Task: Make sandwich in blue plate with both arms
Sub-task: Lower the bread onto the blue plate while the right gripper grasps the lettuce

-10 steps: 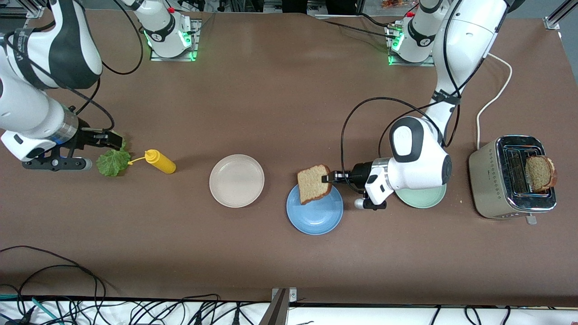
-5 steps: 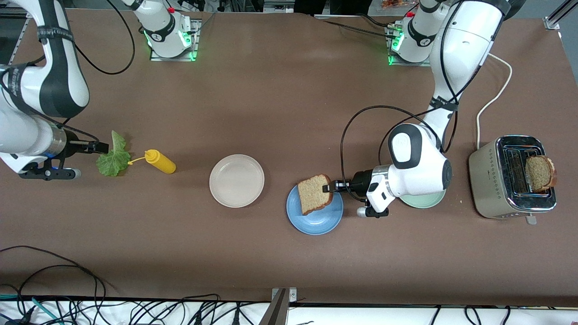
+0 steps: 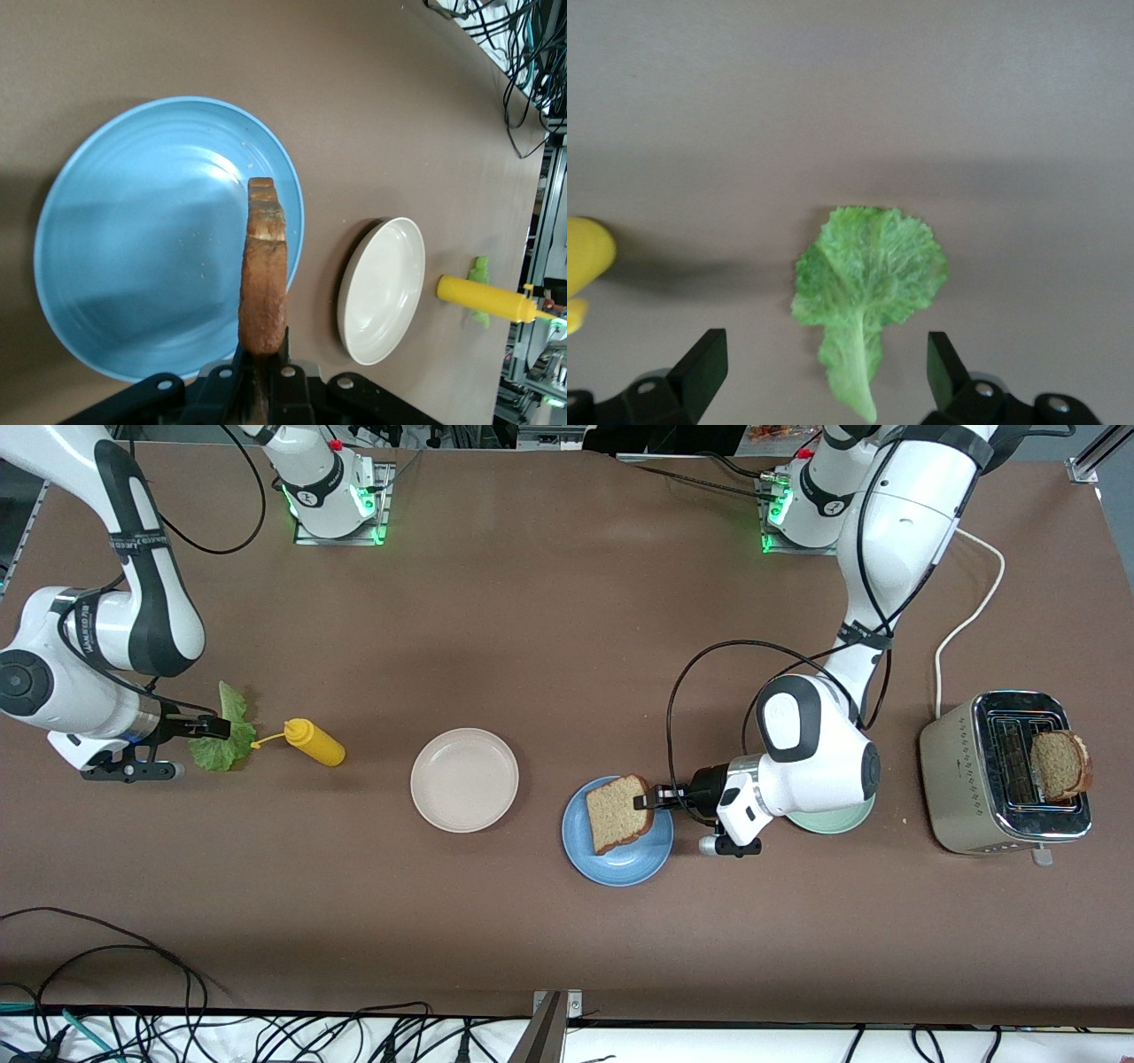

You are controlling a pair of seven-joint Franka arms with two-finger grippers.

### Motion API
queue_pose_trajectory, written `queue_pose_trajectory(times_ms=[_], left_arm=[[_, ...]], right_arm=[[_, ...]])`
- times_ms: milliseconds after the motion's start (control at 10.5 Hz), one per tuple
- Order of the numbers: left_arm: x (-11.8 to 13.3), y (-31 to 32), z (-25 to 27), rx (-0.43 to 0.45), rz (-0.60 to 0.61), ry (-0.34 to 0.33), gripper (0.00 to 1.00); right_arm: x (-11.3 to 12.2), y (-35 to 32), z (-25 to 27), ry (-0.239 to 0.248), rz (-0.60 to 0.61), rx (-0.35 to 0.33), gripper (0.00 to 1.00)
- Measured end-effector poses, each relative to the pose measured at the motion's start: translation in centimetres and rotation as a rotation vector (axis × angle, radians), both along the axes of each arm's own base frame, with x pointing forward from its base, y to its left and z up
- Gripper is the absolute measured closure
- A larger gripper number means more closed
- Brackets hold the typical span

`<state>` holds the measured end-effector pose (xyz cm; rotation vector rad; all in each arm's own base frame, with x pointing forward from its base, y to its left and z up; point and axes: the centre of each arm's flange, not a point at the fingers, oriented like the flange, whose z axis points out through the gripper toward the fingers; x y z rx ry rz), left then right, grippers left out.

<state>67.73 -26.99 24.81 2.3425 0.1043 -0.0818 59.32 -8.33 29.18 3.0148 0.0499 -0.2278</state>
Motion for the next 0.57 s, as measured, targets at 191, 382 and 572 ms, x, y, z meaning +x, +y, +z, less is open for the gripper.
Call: queue_pose_trajectory(times_ms=[191, 382, 572], left_arm=[[0.0, 0.2, -1.2, 0.007, -0.021, -0.025, 0.92], [0.0, 0.2, -1.4, 0.008, -0.024, -0.027, 0.92], [-0.1, 0.1, -2.0, 0.01, -0.027, -0.02, 0.86]], right_arm=[[-0.6, -1.7, -3.1, 0.01, 0.016, 0.012, 0.0], [-0.9, -2.7, -5.6, 0.026, 0.023, 0.02, 0.0], [-1.7, -3.2, -8.6, 0.073, 0.022, 0.031, 0.0]])
